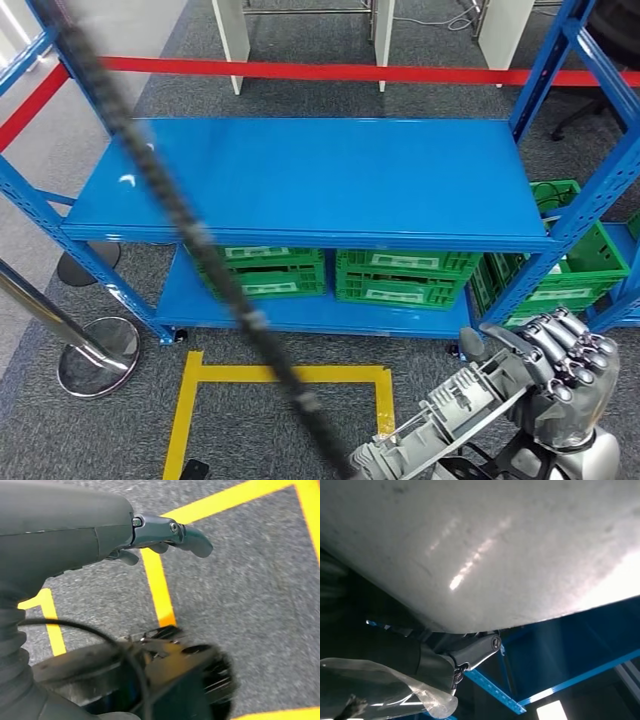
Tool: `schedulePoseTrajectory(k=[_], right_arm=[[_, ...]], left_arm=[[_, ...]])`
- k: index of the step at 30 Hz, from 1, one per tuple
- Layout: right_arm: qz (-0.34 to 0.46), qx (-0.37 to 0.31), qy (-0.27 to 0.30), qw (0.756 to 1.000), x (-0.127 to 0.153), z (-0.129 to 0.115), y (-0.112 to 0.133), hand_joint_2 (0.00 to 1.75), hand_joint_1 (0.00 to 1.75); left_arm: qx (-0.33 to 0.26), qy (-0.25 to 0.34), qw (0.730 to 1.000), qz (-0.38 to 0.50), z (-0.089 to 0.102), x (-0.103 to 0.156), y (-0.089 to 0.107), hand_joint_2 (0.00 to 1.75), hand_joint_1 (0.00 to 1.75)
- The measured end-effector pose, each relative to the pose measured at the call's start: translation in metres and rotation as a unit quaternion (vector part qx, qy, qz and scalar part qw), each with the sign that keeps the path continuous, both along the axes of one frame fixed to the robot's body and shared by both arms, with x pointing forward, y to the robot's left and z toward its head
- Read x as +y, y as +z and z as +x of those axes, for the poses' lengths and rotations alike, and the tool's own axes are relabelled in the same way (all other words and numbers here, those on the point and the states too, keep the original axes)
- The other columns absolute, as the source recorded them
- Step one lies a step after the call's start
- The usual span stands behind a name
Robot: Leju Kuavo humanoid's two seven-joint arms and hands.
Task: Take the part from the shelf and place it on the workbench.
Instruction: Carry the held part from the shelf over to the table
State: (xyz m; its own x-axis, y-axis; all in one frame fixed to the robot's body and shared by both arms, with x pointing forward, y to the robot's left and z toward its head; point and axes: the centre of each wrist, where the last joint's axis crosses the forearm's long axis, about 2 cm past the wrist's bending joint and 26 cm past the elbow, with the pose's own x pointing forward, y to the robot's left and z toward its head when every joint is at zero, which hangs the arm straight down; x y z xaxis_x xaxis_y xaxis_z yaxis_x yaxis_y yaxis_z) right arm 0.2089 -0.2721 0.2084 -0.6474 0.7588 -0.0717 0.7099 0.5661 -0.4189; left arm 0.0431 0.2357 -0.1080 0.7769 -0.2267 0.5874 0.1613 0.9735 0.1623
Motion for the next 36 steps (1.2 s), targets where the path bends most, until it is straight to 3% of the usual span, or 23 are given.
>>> schedulePoseTrajectory(k=[21, 36], right_arm=[[-0.008, -0.016, 0.035, 0.999, 0.021, 0.024, 0.009, 1.75, 1.75], [-0.019, -0.003, 0.036, 0.999, 0.024, 0.026, 0.002, 1.75, 1.75]], left_arm=[[-0.02, 0.013, 1.0, -0.004, 0.012, -0.011, 0.003, 1.75, 0.0], [-0.012, 0.016, 1.0, -0.001, 0.006, -0.006, 0.001, 1.75, 0.0]])
